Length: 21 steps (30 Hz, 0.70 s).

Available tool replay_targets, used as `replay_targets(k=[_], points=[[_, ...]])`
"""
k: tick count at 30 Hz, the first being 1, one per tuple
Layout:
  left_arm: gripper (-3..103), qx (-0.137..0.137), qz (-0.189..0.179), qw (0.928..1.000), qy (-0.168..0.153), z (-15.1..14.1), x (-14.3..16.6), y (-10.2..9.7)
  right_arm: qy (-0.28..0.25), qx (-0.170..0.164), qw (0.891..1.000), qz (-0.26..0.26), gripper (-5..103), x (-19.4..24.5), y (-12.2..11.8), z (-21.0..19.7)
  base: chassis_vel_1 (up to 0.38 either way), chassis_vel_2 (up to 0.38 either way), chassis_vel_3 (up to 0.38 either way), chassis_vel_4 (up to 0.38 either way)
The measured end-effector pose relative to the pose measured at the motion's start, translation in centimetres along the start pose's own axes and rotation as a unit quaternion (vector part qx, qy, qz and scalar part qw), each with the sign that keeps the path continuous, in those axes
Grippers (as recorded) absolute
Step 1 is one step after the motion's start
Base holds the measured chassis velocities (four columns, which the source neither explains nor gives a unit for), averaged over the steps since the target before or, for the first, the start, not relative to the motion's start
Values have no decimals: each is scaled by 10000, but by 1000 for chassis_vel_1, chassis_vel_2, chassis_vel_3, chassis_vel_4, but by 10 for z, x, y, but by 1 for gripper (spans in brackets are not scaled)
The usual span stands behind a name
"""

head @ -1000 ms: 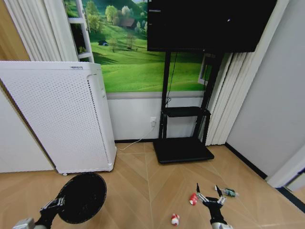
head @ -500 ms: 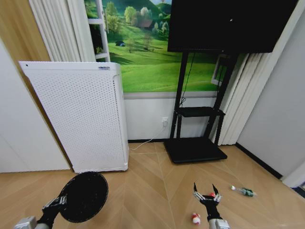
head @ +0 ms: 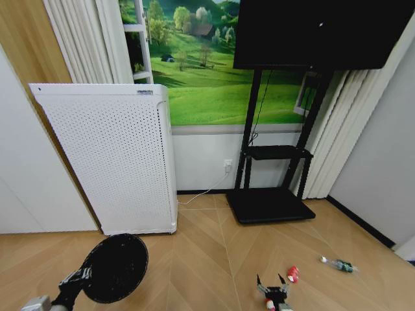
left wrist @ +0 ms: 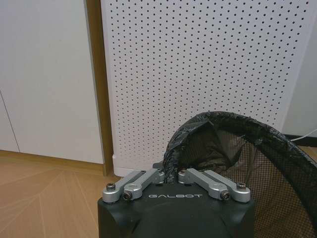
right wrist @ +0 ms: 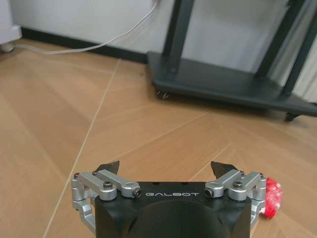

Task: Pick up the trash bin and place the garbage on the floor into it.

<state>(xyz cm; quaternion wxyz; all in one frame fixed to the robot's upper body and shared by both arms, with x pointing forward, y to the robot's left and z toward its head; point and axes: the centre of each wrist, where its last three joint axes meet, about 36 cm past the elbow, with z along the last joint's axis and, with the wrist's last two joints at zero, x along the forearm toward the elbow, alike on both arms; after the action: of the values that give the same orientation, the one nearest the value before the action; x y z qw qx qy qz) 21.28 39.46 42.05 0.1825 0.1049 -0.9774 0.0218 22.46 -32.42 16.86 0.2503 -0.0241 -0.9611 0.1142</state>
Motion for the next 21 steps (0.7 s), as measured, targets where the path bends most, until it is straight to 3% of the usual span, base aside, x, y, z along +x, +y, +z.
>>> replay_targets(k=[10,21], points=[[7,22,1,10000,32,4,-1,-2,476,587,9965,-352,100,-16,-22,25,0,0,0,0],[7,19,-24,10000,49,6,-2,0,1036,588,9919,-439,100,-27,-27,44,0,0,0,0]])
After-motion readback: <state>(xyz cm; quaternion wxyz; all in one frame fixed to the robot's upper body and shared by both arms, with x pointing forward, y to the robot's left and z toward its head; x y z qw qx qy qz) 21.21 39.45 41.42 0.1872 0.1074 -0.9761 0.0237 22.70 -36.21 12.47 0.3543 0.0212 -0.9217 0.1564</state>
